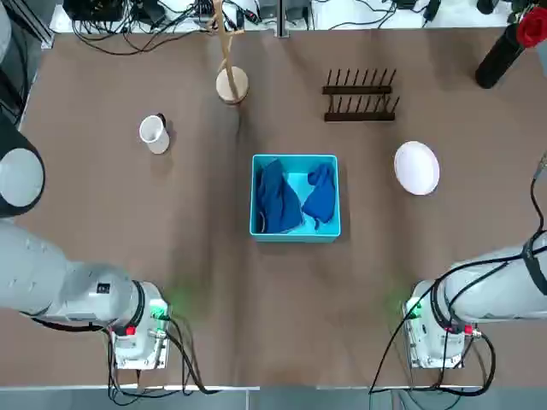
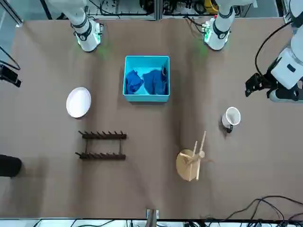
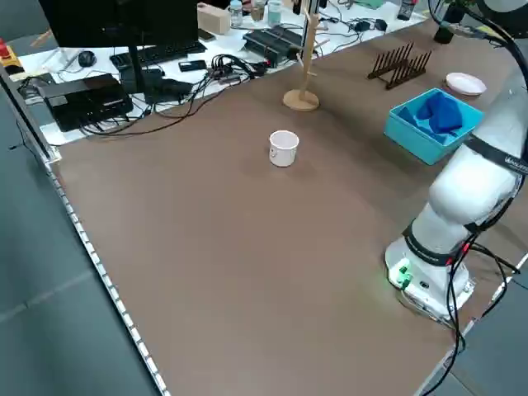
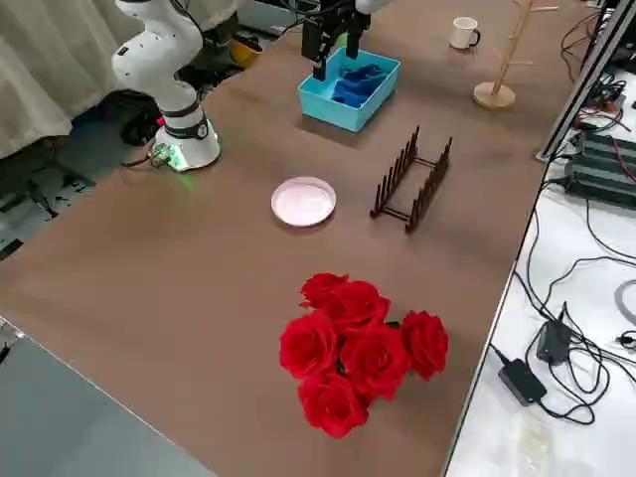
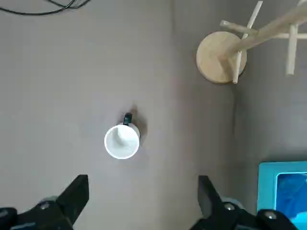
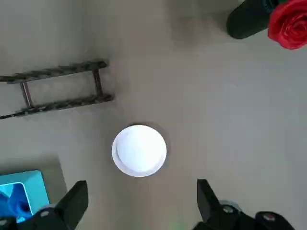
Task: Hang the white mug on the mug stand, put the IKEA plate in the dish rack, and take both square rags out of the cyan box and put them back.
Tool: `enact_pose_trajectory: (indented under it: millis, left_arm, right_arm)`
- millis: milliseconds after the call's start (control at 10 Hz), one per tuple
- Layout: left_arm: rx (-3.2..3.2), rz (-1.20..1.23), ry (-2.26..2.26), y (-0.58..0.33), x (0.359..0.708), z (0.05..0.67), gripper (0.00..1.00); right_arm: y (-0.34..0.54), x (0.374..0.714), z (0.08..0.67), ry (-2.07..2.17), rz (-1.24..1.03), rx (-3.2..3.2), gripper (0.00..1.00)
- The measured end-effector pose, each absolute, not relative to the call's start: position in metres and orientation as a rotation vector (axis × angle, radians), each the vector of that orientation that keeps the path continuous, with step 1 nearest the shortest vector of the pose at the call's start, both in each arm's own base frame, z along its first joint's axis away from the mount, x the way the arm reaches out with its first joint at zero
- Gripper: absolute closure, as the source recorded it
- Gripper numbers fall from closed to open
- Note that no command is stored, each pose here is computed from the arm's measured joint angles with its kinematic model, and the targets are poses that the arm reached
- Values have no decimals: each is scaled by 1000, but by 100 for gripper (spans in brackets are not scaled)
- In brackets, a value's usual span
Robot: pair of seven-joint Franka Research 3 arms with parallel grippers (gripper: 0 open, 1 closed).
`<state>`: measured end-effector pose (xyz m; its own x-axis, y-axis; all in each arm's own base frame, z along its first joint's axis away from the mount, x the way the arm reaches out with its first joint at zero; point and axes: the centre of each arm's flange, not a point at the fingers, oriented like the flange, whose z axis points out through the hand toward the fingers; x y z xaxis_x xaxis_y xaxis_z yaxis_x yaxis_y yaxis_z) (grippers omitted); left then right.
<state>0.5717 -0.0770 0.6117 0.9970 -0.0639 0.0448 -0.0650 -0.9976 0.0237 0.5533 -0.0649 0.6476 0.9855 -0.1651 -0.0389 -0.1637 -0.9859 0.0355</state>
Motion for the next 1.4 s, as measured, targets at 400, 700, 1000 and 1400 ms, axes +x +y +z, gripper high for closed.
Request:
enact_pose_trajectory:
  millis: [400, 700, 1000, 1400]
  left_arm:
    - [3114, 70, -94, -77, 572, 612, 0]
    - [3114, 56, -115, -78, 573, 608, 0]
    - [3112, 12, -231, -63, 575, 595, 0]
    - [3106, -86, -297, -5, 578, 528, 0]
  right_arm:
    - [-65, 553, 648, -257, -65, 3098, 0]
    - [-62, 554, 648, -248, -65, 3099, 0]
    - [-59, 554, 647, -241, -65, 3099, 0]
    - [-40, 556, 640, -185, -90, 3103, 0]
